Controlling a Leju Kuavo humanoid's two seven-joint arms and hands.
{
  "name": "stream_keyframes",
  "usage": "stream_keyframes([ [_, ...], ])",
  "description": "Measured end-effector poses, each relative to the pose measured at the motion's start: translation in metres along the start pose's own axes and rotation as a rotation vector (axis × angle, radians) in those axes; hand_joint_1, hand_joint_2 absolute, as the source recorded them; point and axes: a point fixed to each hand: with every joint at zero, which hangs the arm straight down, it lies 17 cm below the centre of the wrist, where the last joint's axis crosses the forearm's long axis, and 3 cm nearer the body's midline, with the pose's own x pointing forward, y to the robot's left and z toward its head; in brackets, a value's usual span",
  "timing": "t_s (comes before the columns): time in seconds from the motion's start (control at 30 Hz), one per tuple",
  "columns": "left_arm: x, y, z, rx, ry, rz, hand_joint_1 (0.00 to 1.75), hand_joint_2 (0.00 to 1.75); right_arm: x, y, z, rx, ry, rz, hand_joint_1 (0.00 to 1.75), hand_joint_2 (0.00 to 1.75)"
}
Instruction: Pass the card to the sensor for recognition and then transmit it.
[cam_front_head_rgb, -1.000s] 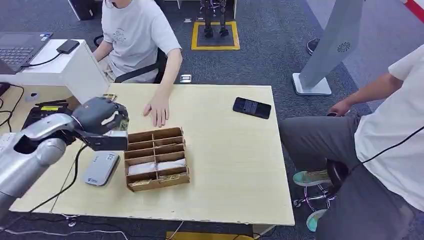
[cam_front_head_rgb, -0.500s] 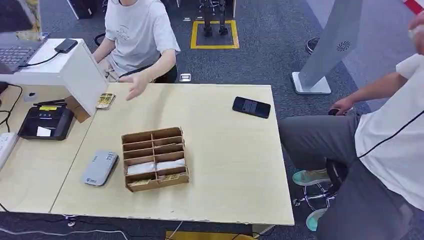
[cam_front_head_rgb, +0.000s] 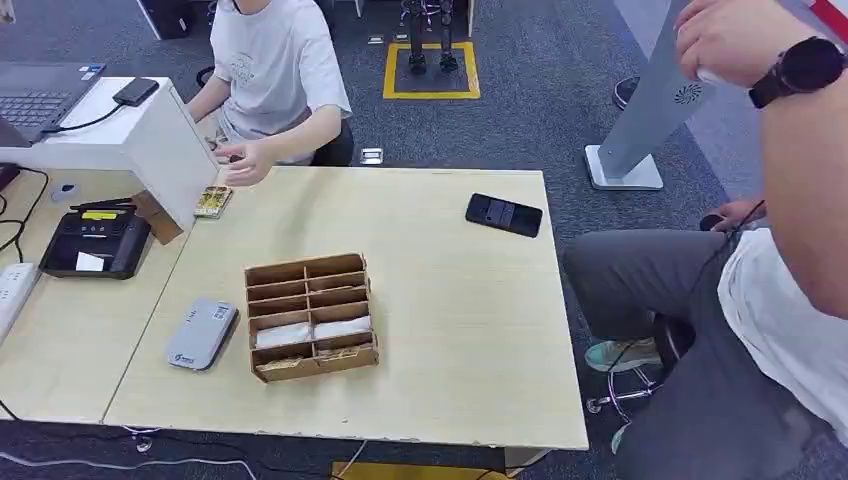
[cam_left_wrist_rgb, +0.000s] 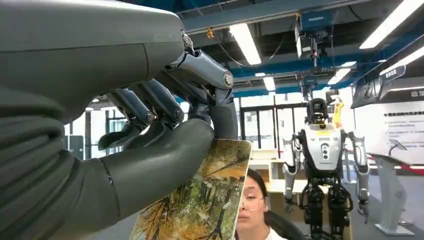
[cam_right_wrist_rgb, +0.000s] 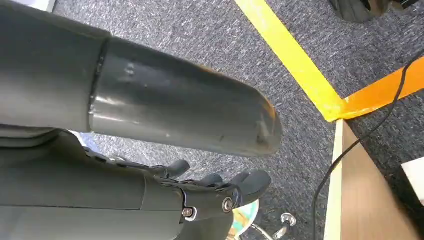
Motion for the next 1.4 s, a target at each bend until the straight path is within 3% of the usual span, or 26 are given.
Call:
stream_keyframes([
  [0.33,-0.005,0.006,0.001,0.053,0.012,-0.015,1.75,1.75,0.001,-0.002,0.000,-0.007,-0.007,0.000,0.00,0.00],
  [0.57,-0.051,-0.027,-0.022,0.113,0.147,-0.203,1.75,1.75,0.012,-0.023,-0.006,-0.061,-0.027,0.008,0.00,0.00],
  [0.73,-0.055,-0.036,-0.029,0.118,0.157,-0.223,1.75,1.75,0.017,-0.029,-0.008,-0.072,-0.033,0.009,0.00,0.00],
  [0.83,-0.097,-0.113,-0.046,0.022,0.231,-0.232,1.75,1.75,0.048,-0.050,-0.014,-0.124,-0.069,-0.012,0.00,0.00],
  [0.93,-0.112,-0.133,-0.039,-0.022,0.247,-0.207,1.75,1.75,0.046,-0.047,-0.012,-0.132,-0.065,-0.033,0.00,0.00],
  [1.1,-0.101,-0.159,-0.053,-0.069,0.267,-0.198,1.75,1.75,0.014,-0.033,-0.004,-0.153,-0.034,-0.143,0.00,0.00],
  [1.4,-0.077,-0.165,-0.073,-0.067,0.233,-0.165,1.75,1.75,-0.016,-0.016,0.004,-0.138,0.020,-0.168,0.00,0.00],
])
